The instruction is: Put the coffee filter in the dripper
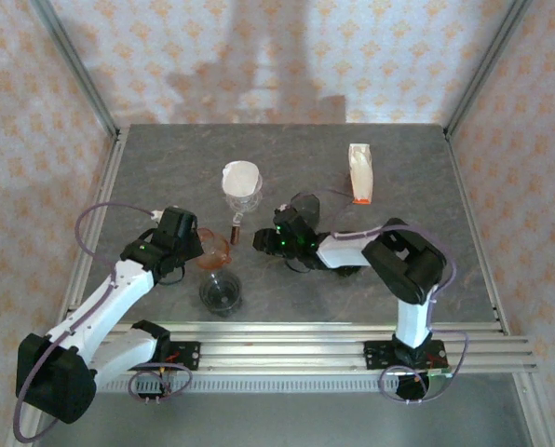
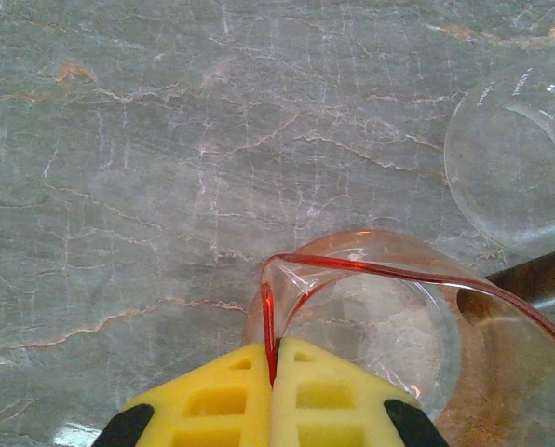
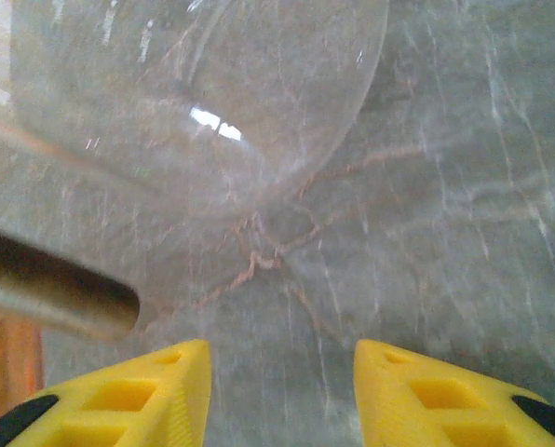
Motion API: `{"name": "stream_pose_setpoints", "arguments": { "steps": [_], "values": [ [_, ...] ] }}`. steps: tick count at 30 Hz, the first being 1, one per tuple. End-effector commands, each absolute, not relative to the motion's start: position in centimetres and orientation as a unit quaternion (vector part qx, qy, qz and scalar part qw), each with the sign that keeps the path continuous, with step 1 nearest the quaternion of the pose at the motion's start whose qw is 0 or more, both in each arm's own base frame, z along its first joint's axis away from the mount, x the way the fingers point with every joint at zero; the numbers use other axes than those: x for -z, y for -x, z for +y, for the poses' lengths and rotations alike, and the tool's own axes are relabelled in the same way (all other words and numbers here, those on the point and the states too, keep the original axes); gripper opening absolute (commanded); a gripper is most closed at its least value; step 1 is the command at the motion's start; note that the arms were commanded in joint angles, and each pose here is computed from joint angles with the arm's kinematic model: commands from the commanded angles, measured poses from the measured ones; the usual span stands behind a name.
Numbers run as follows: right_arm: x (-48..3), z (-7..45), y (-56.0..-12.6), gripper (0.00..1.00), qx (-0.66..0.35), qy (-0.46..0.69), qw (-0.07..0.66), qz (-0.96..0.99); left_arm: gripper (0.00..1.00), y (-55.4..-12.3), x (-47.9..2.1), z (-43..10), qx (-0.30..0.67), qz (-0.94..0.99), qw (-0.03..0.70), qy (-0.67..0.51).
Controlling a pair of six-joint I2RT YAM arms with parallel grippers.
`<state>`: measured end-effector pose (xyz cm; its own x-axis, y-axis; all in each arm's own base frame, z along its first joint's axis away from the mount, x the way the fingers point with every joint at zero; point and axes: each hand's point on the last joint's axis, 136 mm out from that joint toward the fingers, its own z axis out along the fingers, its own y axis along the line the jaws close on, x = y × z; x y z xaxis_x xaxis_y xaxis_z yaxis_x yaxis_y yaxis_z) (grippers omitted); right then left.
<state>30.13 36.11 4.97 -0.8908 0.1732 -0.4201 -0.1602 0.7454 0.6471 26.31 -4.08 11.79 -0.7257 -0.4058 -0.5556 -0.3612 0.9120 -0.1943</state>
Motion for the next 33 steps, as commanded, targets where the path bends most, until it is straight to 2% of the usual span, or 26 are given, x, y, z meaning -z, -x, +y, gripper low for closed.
{"name": "stream_pose_setpoints", "arguments": {
  "steps": [1, 11, 15, 21, 28, 33],
  "values": [
    [-7.9, 35.5, -29.2, 0.45, -0.356, 0.003, 0.267, 0.896, 0.0, -26.6, -13.3, -4.1, 0.049, 0.92, 0.324, 0.214],
    [-13.8, 28.0, -25.3, 0.53, -0.318, -0.007, 0.341, 0.885, 0.0, -26.1, -17.8, -5.8, 0.081, 0.912, 0.359, 0.183],
    [-15.8, 24.8, -24.2, 0.55, -0.298, -0.013, 0.368, 0.881, 0.0, -25.4, -21.4, -9.3, 0.074, 0.906, 0.401, 0.111],
    [-17.3, 20.2, -22.7, 0.58, -0.273, -0.042, 0.404, 0.872, 0.0, -23.8, -22.7, -15.6, 0.105, 0.905, 0.41, 0.031],
    [-16.6, 17.2, -21.2, 0.59, -0.254, -0.065, 0.405, 0.876, 0.0, -23.3, -19.4, -24.1, 0.121, 0.923, 0.361, -0.053],
    [-16.1, 16.4, -20.7, 0.59, -0.248, -0.069, 0.4, 0.88, 0.0, -23.9, -15.5, -26.1, 0.096, 0.938, 0.323, -0.075]
  ]
}}
